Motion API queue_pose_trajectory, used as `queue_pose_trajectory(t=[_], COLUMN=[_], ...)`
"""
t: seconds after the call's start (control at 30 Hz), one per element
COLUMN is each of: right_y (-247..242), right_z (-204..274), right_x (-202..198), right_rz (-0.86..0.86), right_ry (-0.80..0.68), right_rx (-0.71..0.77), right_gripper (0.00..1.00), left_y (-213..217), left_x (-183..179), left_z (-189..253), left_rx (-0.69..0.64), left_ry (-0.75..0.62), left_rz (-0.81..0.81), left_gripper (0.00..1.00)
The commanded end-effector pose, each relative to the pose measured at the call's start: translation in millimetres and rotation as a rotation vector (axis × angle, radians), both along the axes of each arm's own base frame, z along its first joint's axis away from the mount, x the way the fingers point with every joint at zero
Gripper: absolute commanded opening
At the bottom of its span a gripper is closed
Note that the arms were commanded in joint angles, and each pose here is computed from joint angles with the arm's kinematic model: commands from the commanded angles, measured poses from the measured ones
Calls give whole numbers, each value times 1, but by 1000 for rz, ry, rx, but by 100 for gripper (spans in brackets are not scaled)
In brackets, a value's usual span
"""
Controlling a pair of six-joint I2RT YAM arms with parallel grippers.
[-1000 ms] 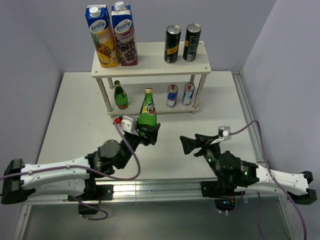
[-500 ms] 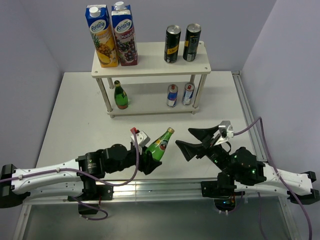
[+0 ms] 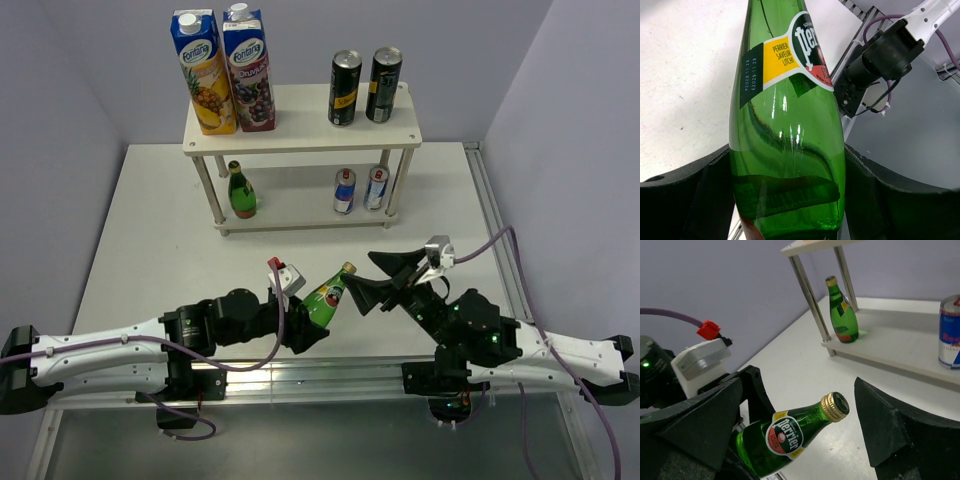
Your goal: Place and organize the beverage onto the shelf
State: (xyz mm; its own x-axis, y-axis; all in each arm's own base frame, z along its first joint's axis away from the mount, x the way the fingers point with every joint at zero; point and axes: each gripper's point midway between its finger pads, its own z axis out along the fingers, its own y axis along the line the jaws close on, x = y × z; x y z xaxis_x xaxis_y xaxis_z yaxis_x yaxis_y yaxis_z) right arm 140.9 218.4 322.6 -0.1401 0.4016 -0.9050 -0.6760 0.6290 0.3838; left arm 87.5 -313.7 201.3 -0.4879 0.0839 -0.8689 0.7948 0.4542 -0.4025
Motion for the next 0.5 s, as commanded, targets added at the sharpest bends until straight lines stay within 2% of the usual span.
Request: queue_pose_trajectory(t=[0.0, 0.13, 0.2, 0.23, 0.47], right_y=[9, 17, 24, 16, 11], right_z=[-13, -18, -21, -22, -22], right_x=[12, 24, 25, 39, 54], right_rz=[-57, -72, -24, -68, -121], right_ry=[77, 169, 190, 213, 231], right_rx=[22, 67, 68, 93, 108], right_gripper=[100, 100, 100, 100, 100], left_y=[-19, -17, -15, -14, -14], left_x=[0, 7, 9, 10, 12], left_z=[107, 125, 133, 136, 145], left_rx=[-339, -355, -360, -363, -365], left_ry=[-78, -117, -138, -146, -173], left_rz=[-24, 8, 14, 19, 27], left_gripper=[0, 0, 0, 0, 0])
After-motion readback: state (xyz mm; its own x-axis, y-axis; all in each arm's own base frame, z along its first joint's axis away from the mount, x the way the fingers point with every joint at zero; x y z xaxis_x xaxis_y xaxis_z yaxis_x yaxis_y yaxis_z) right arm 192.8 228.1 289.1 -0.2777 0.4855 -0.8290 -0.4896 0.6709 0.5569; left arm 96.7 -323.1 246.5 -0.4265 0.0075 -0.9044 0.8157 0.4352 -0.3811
